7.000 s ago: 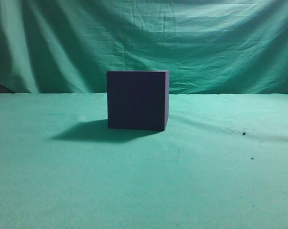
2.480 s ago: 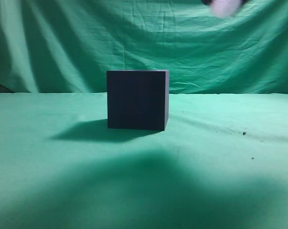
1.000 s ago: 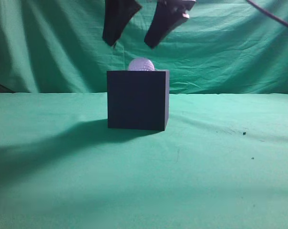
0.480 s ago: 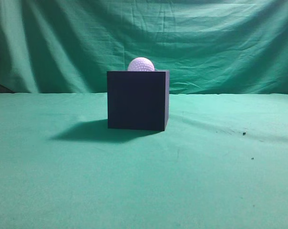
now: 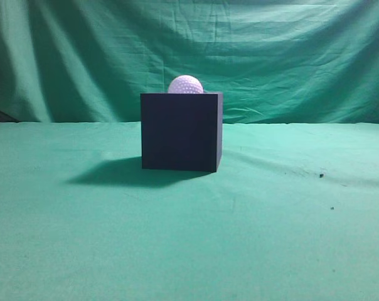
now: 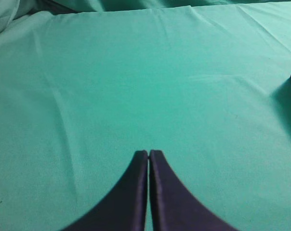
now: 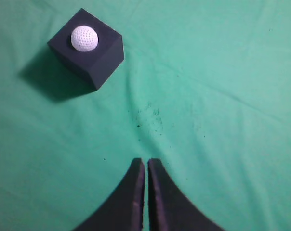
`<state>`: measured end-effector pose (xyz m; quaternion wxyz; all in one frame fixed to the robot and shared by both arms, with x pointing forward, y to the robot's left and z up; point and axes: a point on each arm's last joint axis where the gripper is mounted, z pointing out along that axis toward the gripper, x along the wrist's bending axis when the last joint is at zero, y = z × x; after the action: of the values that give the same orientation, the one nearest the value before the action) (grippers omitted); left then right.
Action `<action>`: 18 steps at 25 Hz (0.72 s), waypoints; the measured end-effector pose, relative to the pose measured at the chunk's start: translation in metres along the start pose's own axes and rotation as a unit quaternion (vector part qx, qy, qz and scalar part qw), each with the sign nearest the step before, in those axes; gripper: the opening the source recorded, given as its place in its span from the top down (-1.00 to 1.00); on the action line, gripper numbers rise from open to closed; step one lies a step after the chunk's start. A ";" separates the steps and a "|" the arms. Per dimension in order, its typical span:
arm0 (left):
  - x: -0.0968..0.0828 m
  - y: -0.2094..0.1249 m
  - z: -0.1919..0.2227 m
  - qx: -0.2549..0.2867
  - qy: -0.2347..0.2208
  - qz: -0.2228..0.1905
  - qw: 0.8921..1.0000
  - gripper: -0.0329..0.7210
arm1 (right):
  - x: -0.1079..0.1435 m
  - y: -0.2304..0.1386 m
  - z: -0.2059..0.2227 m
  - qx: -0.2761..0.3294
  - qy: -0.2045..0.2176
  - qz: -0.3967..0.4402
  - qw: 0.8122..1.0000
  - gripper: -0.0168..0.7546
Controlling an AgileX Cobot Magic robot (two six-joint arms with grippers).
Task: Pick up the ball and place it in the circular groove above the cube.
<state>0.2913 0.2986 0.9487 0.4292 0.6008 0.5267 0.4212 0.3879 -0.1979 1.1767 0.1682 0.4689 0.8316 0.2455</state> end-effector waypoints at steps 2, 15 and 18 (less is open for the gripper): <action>0.000 0.000 0.000 0.000 0.000 0.000 1.000 0.91 | -0.002 -0.025 -0.008 -0.023 0.002 0.003 1.000 0.96; 0.000 0.000 0.000 0.000 0.000 0.000 1.000 0.91 | -0.006 -0.132 -0.022 -0.251 0.048 0.020 0.967 0.96; 0.000 0.000 0.000 0.000 0.000 0.000 1.000 0.91 | -0.007 -0.137 -0.026 -0.270 0.044 0.017 0.962 0.96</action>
<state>0.2913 0.2986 0.9487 0.4292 0.6008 0.5267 0.4212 0.2827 -0.2709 1.1213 0.2476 0.4086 0.7330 0.4842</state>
